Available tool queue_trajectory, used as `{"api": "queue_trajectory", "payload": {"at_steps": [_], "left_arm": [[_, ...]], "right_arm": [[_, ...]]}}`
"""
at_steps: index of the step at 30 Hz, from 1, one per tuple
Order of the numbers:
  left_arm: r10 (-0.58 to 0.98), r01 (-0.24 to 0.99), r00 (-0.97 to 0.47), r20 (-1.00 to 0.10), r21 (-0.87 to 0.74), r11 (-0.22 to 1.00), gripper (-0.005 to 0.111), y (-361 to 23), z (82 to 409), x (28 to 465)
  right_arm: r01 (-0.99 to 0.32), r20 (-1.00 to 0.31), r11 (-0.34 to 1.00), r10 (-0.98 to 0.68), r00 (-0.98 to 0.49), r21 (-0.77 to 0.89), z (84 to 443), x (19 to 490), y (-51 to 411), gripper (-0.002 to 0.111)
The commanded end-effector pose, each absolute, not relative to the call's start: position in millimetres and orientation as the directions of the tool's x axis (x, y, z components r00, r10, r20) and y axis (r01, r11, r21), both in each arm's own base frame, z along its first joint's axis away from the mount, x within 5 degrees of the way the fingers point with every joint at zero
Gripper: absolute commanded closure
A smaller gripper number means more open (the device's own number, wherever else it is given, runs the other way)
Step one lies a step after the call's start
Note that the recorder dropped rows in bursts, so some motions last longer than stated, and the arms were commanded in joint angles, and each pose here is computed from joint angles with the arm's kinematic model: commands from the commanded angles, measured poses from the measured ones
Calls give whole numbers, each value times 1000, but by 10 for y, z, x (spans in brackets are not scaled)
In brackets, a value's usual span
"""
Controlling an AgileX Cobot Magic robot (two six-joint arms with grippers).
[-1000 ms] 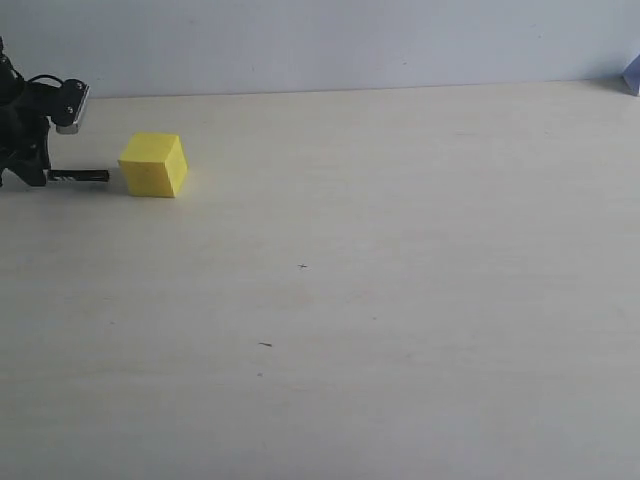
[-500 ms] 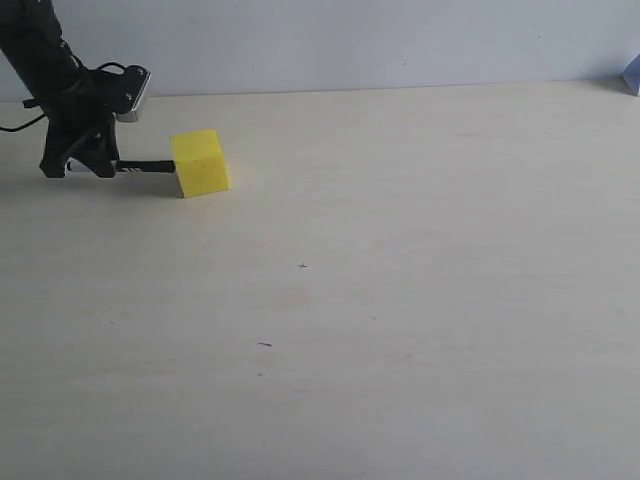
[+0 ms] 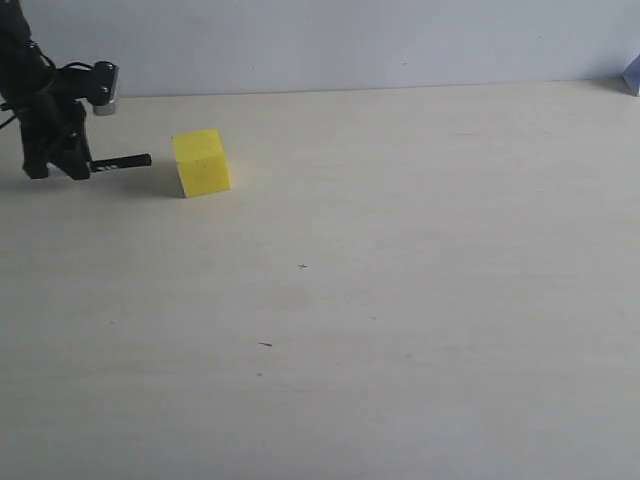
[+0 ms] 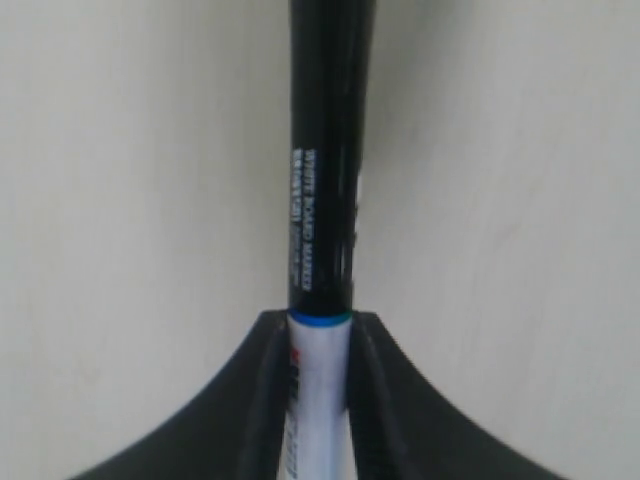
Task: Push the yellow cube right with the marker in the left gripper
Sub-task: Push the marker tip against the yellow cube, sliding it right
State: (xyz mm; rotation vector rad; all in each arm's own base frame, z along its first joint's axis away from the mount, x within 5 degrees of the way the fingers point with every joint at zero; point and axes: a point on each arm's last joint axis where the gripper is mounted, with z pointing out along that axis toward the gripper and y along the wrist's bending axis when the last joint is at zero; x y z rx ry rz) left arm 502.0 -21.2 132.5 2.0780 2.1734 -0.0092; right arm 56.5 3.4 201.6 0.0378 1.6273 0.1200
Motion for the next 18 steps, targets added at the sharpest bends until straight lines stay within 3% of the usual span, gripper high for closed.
{"api": "queue_trajectory", "payload": {"at_steps": [1,4,12,18], "left_arm": [[988,995,52,-145,90,-39,107,-773,1386,4965],[987,992,83,-134,102,-70,107,-896,1396,4952],[994,982,19,-107,187,1,107,-640,1395,5070],[980,965,55,-190,263,-4,107,-929,1405,5111]], "right_arm": [[-50,-994,994,97,-52,99,2010,563,34,108],[-50,-994,994,97,-52,99,2010,563,34,108],[-50,-994,994,97,-52,99,2010,563,34,108],[-50,-994,994,97,-52,99,2010,563,34,108]]}}
